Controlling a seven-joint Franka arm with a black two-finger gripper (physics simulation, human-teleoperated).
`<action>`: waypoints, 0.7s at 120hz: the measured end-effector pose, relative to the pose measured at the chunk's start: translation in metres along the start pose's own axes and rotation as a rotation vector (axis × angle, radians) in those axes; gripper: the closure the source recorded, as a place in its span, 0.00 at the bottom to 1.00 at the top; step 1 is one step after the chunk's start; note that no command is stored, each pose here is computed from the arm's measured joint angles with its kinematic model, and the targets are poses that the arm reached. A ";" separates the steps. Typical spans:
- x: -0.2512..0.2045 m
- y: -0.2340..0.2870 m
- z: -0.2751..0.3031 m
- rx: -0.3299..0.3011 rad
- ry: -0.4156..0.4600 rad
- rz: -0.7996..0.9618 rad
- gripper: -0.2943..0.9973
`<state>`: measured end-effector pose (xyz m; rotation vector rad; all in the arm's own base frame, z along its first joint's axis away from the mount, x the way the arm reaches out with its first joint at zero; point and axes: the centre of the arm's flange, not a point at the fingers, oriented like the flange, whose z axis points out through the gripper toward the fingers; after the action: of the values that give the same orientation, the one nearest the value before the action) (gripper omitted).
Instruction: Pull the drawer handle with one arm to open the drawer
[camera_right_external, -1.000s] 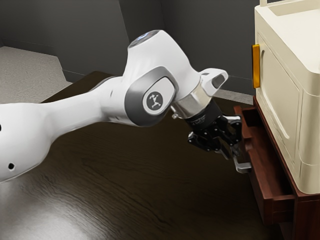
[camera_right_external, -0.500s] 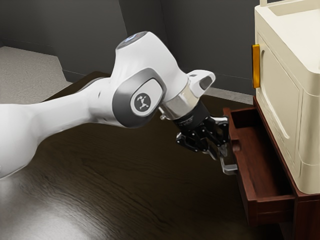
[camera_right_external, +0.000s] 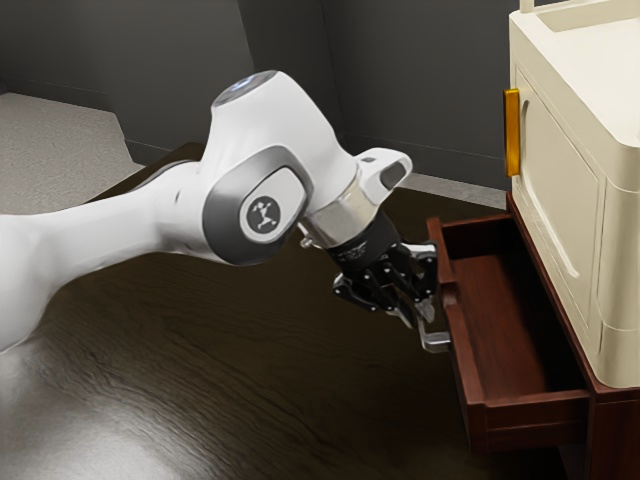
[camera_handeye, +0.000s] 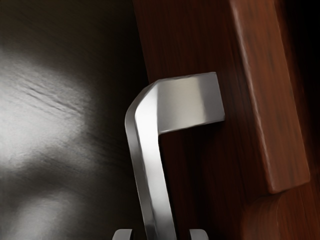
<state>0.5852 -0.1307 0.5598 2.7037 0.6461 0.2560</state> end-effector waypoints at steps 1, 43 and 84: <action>0.000 0.000 0.000 0.000 0.000 0.000 0.71; -0.006 -0.011 -0.004 0.011 -0.004 0.005 0.72; -0.004 -0.030 -0.011 0.028 0.007 -0.008 0.72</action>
<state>0.5672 -0.1040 0.5586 2.7280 0.6667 0.2563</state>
